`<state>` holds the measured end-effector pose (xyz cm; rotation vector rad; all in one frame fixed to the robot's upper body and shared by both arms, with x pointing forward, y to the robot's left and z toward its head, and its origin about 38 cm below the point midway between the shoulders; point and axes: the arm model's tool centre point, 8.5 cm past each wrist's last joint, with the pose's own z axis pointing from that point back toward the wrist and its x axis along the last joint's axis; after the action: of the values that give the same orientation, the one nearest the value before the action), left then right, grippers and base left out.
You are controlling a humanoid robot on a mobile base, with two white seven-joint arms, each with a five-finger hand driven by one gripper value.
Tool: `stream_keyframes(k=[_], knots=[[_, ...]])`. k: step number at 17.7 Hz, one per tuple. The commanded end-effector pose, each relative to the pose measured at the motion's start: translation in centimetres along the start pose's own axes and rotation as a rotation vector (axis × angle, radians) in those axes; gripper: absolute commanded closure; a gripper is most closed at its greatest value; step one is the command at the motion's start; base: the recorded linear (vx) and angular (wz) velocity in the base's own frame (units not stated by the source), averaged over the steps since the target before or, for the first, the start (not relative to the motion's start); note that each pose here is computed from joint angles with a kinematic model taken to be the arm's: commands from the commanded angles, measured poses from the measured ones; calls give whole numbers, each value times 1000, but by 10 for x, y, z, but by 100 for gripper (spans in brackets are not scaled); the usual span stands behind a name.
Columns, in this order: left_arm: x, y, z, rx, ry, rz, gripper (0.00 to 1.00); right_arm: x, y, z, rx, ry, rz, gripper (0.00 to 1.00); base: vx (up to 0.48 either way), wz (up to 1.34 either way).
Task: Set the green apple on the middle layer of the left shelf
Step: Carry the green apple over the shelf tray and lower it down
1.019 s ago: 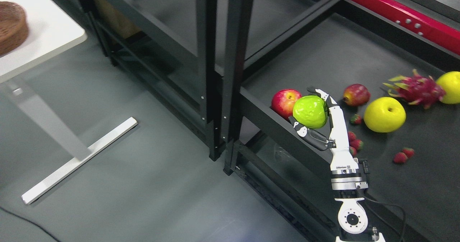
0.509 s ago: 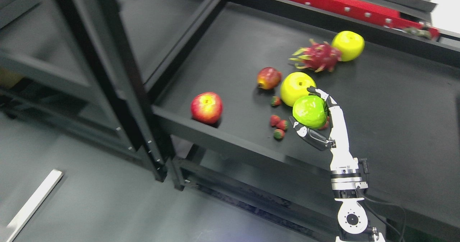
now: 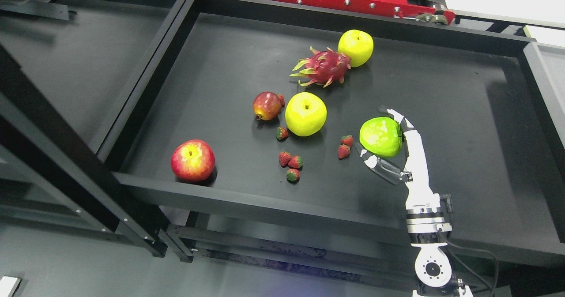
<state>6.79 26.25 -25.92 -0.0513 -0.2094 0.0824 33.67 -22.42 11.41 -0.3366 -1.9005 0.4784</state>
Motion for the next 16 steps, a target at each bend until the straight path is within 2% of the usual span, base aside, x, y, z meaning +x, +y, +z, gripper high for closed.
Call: stream_keyframes(k=[1, 3, 6, 11, 16], knots=[[1, 11, 1, 17, -1, -3, 0, -4, -8, 0, 0, 11, 23, 100, 99, -232], [1, 11, 1, 17, -2, -3, 0, -9, -6, 0, 9, 28, 23, 100, 76, -180], [1, 11, 1, 17, -2, -3, 0, -25, 2, -9, 52, 123, 25, 100, 58, -66], [1, 11, 1, 17, -2, -3, 0, -75, 25, -42, 212, 355, 94, 100, 53, -56], [1, 11, 1, 17, -2, -3, 0, -93, 24, -70, 229, 411, 132, 99, 56, -29]])
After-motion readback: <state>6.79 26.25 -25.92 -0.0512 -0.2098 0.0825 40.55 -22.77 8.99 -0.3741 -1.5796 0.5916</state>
